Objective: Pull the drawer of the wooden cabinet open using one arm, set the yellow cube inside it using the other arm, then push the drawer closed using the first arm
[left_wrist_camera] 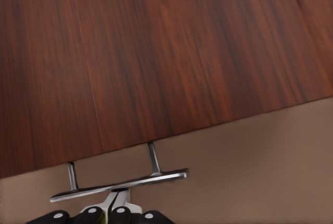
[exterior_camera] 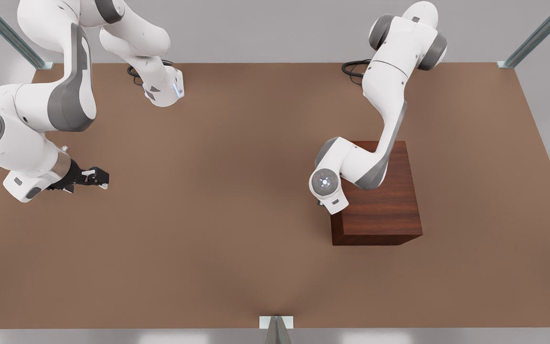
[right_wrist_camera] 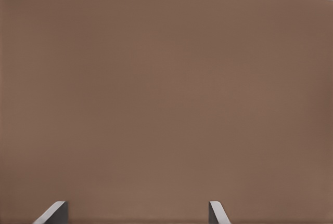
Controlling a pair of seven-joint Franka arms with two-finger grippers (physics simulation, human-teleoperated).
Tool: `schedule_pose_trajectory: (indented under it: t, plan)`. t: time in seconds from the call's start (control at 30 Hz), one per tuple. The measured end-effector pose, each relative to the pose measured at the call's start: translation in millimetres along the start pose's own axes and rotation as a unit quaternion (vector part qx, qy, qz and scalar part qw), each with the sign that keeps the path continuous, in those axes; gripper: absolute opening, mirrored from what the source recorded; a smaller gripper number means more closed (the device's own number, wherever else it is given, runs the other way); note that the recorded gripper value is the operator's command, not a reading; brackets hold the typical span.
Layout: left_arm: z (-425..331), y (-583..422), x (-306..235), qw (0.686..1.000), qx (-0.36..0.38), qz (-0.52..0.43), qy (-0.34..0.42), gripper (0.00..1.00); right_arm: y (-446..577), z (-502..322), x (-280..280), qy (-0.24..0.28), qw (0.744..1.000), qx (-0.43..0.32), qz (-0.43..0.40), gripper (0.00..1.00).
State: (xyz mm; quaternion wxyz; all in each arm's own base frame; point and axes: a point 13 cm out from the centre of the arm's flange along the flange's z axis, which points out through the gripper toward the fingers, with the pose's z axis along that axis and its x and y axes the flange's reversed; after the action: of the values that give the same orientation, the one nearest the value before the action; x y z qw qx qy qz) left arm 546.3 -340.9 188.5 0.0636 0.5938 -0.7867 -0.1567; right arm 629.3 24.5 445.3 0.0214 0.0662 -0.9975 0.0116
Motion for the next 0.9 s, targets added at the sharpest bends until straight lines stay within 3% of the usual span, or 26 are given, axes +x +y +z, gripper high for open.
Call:
schedule_pose_trajectory:
  t: [0.03, 0.07, 0.1, 0.13, 0.23, 0.33, 0.4, 0.5, 0.7, 0.9]
  plan:
    - [0, 0, 0, 1.0, -0.001, 0.002, 0.0, 0.21, 0, 0, 0, 0.0, 1.0, 0.0, -0.001, 1.0]
    - [0, 0, 0, 1.0, -0.001, 0.005, 0.0, 0.38, 0, 0, 0, 0.0, 1.0, 0.0, -0.001, 1.0]
    - [-2, -1, 1, 1.0, 0.002, 0.007, 0.002, 0.97, 0, 0, 0, 0.0, 1.0, 0.0, -0.001, 1.0]
    - [-14, -5, 6, 1.0, 0.014, 0.008, 0.012, 1.0, 0, 0, 0, 0.0, 1.0, 0.0, -0.002, 1.0]
    - [-105, -19, -7, 0.993, 0.087, -0.012, 0.078, 1.0, -1, 0, 0, 0.0, 1.0, 0.0, -0.003, 1.0]
    - [-178, -14, -116, 0.982, 0.134, -0.047, 0.121, 1.0, -2, 1, 0, 0.001, 1.0, 0.0, -0.004, 1.0]
    - [-206, 5, -195, 0.981, 0.155, -0.03, 0.111, 1.0, -2, 1, 0, 0.001, 1.0, 0.0, -0.004, 1.0]
    - [-267, 67, -265, 0.978, 0.192, 0.042, 0.067, 1.0, -3, 1, 0, 0.001, 1.0, 0.0, -0.004, 1.0]
    - [-267, 94, -284, 0.959, 0.172, 0.222, 0.019, 1.0, -3, 1, 0, 0.0, 1.0, 0.0, -0.006, 1.0]
    - [-250, 78, -278, 0.918, 0.159, 0.364, -0.005, 1.0, -5, 1, 0, 0.001, 1.0, 0.0, -0.006, 1.0]
